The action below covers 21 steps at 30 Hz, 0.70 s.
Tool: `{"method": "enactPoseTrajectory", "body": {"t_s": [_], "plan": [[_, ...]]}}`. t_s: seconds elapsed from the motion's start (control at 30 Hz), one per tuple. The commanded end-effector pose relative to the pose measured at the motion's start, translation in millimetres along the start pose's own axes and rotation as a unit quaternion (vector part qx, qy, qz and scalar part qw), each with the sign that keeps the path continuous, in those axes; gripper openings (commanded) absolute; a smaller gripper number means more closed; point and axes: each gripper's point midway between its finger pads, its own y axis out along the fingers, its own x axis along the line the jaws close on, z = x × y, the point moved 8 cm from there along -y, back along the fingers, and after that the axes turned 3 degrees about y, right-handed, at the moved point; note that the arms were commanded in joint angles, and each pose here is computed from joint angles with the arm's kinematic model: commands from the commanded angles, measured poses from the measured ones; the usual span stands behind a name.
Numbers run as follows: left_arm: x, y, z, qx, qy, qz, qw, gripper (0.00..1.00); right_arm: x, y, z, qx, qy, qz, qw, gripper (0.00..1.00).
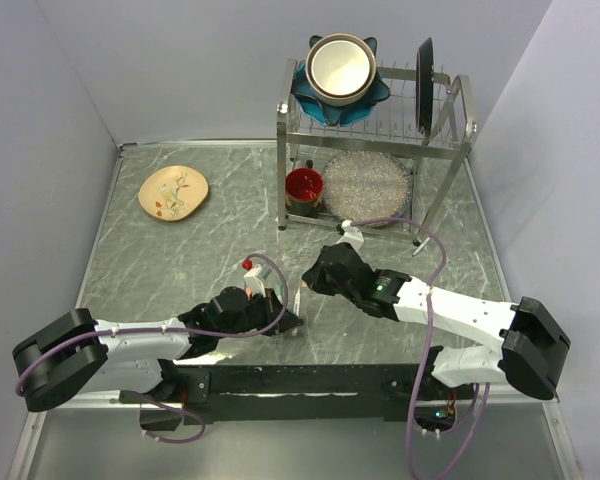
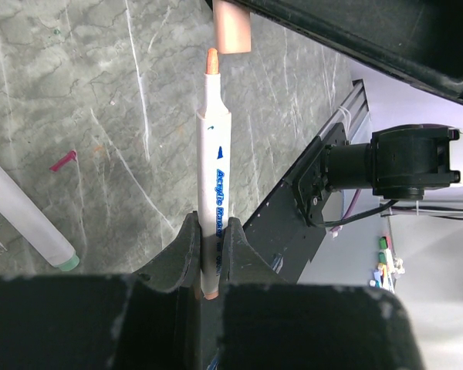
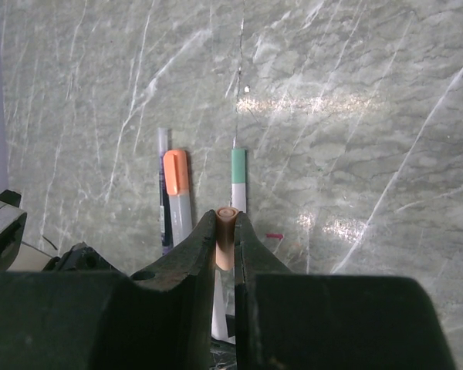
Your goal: Insert the pens into the pen caps
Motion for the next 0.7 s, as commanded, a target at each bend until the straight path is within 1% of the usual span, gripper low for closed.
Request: {"method": "enactPoseTrajectory", "body": {"t_s": [0.0, 0.67], "plan": [[-23.1, 3.5, -12.7, -0.018, 0.005, 0.052, 0.998, 0.01, 10.9, -3.3, -8.1, -0.024, 0.011, -0.02, 0.999, 0.0], [-22.6, 6.8, -10.5, -0.011, 0.004, 0.053, 0.999, 0.01, 15.3, -5.0, -11.3, -0.025, 0.011, -0.026, 0.999, 0.0]]}}
